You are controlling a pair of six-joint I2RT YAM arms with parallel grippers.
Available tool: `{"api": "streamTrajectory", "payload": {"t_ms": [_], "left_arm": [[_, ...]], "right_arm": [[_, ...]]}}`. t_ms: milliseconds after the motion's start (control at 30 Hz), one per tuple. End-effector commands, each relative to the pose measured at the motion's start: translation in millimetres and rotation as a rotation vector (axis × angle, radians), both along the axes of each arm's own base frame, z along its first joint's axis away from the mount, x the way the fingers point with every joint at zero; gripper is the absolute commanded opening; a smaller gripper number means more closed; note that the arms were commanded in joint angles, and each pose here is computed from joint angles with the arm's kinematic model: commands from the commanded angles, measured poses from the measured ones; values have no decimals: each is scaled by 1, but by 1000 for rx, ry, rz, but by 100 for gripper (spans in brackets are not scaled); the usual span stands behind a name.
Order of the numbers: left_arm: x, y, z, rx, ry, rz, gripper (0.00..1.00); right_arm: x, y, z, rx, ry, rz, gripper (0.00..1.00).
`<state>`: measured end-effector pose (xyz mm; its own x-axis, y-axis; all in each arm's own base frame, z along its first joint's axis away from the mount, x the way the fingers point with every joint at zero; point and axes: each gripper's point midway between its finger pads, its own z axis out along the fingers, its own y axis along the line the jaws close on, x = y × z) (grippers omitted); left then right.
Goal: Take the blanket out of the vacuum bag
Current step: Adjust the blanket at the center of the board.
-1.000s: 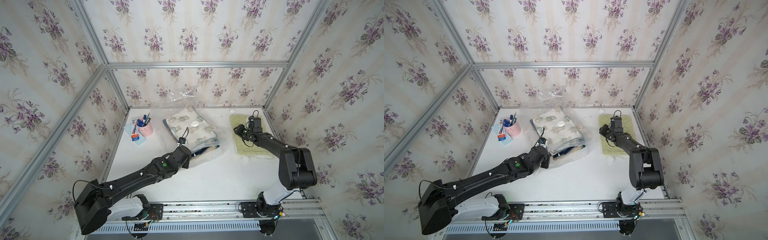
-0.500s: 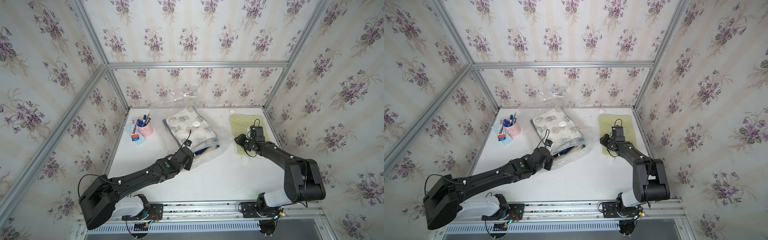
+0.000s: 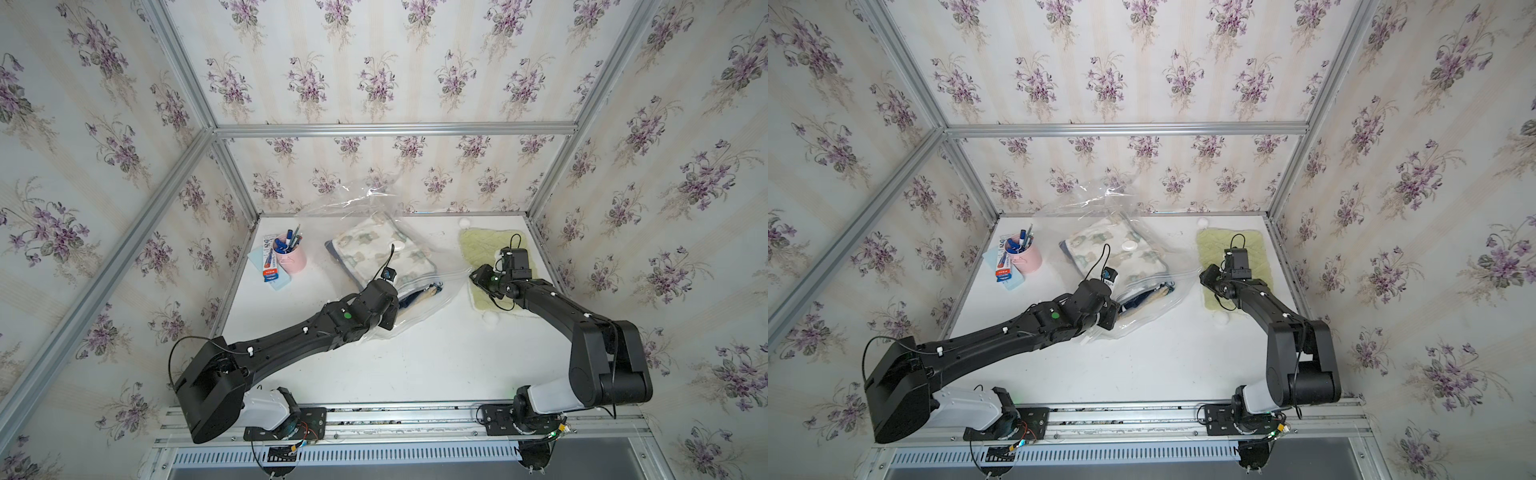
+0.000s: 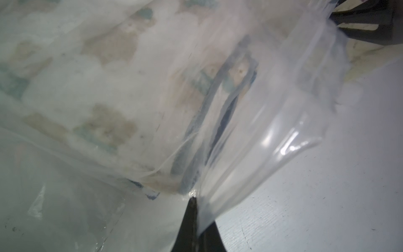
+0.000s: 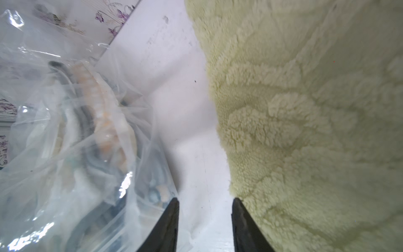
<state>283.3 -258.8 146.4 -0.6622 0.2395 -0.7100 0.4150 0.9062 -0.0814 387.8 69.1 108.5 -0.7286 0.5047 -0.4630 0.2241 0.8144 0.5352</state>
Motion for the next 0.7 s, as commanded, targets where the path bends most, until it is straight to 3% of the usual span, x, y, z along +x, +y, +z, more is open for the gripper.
{"api": "streamTrajectory", "payload": {"t_ms": [0, 133, 400, 667], "left_arm": [[-1, -1, 5, 11, 16, -11, 1], [-6, 4, 2, 25, 49, -2, 2], [-18, 24, -14, 67, 95, 44, 7], [-19, 31, -10, 65, 93, 85, 11]], "right_arm": [[8, -28, 10, -100, -14, -54, 41], [2, -41, -4, 31, -10, -112, 37], [-21, -33, -54, 99, 74, -129, 36], [-53, -47, -70, 30, 93, -193, 35]]}}
